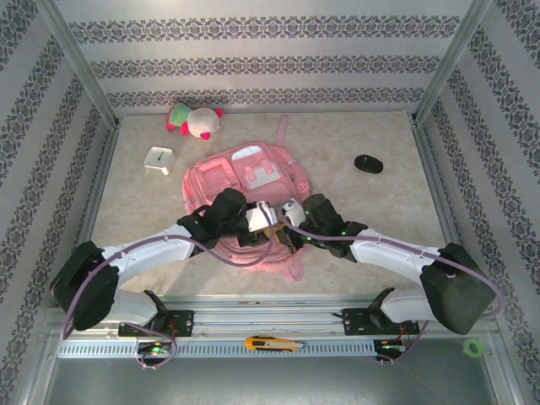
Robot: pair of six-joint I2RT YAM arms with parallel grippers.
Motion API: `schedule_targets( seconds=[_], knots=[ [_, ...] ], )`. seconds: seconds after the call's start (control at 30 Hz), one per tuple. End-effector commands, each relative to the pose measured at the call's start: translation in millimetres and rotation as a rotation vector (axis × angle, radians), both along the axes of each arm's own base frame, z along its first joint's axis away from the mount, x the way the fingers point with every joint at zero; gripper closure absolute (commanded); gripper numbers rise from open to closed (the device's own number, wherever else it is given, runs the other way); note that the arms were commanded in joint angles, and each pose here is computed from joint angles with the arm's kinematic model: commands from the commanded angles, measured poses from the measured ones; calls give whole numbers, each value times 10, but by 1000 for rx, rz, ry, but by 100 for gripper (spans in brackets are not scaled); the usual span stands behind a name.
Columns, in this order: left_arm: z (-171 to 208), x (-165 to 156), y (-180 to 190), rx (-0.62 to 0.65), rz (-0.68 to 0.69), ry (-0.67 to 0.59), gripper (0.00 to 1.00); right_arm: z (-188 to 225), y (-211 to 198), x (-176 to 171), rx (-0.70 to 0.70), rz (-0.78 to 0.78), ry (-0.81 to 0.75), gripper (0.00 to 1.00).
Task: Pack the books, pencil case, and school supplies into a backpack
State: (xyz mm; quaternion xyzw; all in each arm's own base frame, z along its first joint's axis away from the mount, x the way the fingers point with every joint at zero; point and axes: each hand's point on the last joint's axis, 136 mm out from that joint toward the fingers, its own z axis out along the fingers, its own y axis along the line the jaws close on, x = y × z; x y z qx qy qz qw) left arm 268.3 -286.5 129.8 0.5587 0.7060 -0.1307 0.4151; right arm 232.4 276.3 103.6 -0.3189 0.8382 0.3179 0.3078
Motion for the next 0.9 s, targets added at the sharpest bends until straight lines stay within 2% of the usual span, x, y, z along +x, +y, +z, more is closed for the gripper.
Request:
schedule_targets(
  seconds=[0.0, 0.03, 0.07, 0.1, 0.13, 0.2, 0.37, 0.6, 0.87],
  knots=[
    [-81, 107, 44, 80, 0, -90, 41, 193, -4, 48, 44, 5, -47, 100],
    [-109, 133, 82, 95, 20, -100, 46, 189, -23, 54, 39, -4, -42, 100],
    [-114, 155, 118, 105, 37, -115, 56, 180, -61, 70, 29, -20, -33, 100],
    [-98, 178, 149, 110, 54, -132, 75, 167, -106, 90, 18, -42, -24, 100],
    [-72, 187, 171, 107, 67, -144, 86, 150, -154, 109, 5, -58, -17, 100],
    [-49, 160, 221, 111, 66, -153, 97, 88, -294, 175, -31, -116, 2, 100],
    [-12, 71, 325, 103, 57, -103, 100, 16, -643, 342, -64, -228, 35, 100],
    [107, -71, 433, 47, 25, -51, 100, 63, -960, 574, -33, -329, 42, 100],
    [183, -279, 393, -25, -75, -6, 100, 170, -838, 650, 33, -304, 36, 100]
  ],
)
